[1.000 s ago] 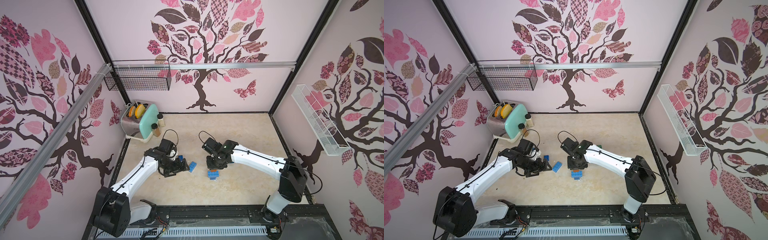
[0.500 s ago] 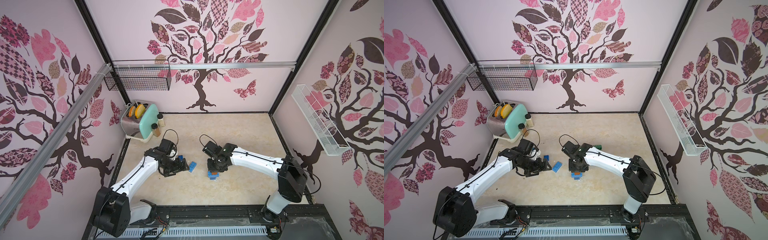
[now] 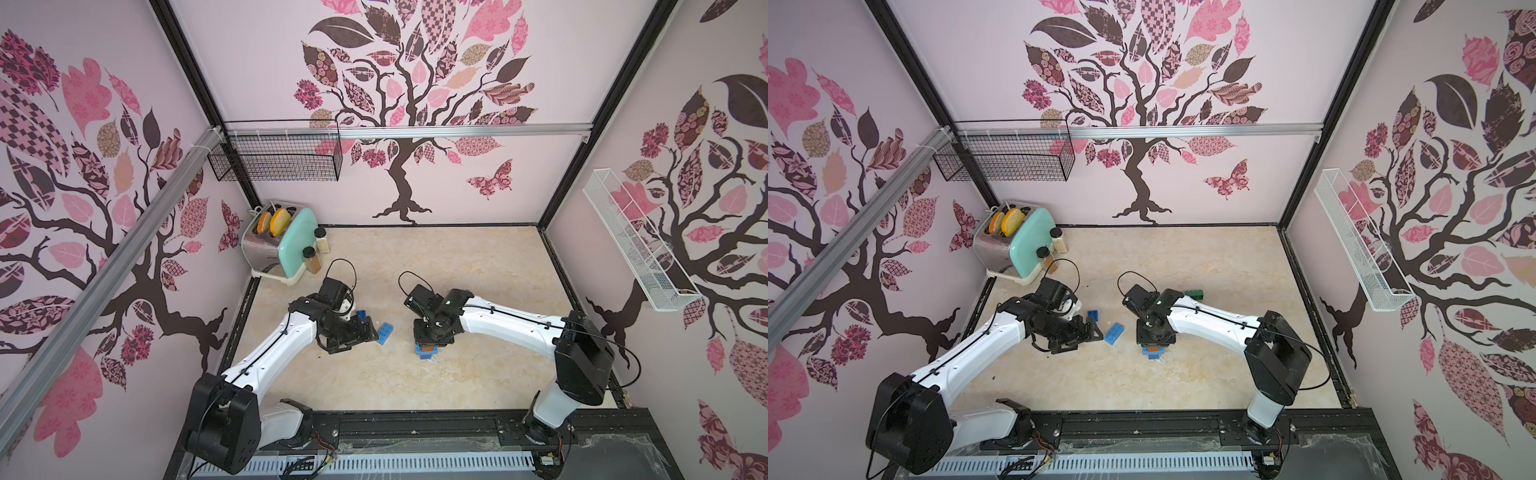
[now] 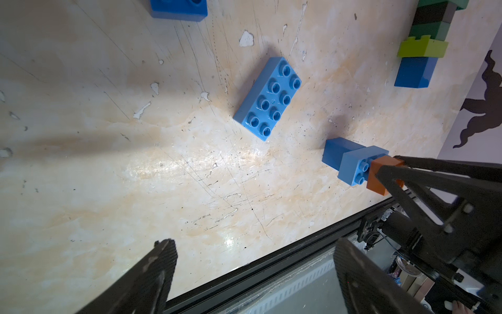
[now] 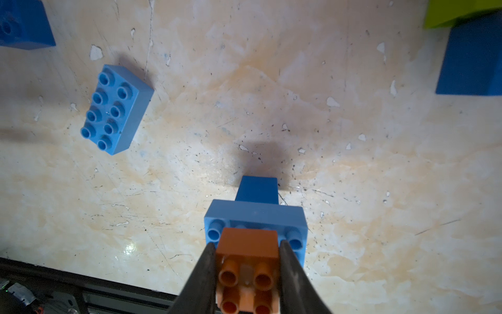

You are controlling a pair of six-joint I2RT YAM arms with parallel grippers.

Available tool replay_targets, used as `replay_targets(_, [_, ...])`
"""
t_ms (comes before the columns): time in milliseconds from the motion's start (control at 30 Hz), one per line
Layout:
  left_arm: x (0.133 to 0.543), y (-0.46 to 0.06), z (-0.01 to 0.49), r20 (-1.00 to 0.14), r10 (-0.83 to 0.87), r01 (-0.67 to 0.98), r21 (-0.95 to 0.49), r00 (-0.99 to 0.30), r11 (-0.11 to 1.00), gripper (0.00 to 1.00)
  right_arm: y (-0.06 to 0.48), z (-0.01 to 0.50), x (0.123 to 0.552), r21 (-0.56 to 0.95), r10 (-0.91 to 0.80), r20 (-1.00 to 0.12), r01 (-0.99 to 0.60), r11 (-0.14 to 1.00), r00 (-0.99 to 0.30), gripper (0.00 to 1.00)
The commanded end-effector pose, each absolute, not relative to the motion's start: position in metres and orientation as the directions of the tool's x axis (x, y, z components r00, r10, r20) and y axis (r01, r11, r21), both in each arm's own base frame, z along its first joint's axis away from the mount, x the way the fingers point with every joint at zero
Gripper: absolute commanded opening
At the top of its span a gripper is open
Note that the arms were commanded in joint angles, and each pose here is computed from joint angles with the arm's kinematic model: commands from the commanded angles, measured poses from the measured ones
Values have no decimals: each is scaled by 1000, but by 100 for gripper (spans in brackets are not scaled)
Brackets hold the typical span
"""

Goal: Assemble the letter f with lego
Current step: Assemble the lego brick with the lego brick.

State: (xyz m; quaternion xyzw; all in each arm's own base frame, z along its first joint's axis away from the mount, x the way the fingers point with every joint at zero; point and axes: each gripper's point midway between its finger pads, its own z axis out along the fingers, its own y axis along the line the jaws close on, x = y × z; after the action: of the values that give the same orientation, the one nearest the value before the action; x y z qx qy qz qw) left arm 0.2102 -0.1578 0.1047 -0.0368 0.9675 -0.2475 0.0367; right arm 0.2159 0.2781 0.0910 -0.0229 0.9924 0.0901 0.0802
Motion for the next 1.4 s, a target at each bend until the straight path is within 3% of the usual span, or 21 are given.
replay_targets(0, [211,-157,101,-55,-92,-56,-474,-994,879,94,276,92,213,173,-18,-168,-48,984,-986,24])
replay_targets(800, [211,-157,102,-61,-94,-54,-476,-994,878,94,266,72,205,136,-65,-154,-86,987,-986,24])
replay_targets(1367, [212,-155,102,-67,-104,-61,-470,-992,880,94,248,35,188,13,-106,-110,-109,994,-988,24])
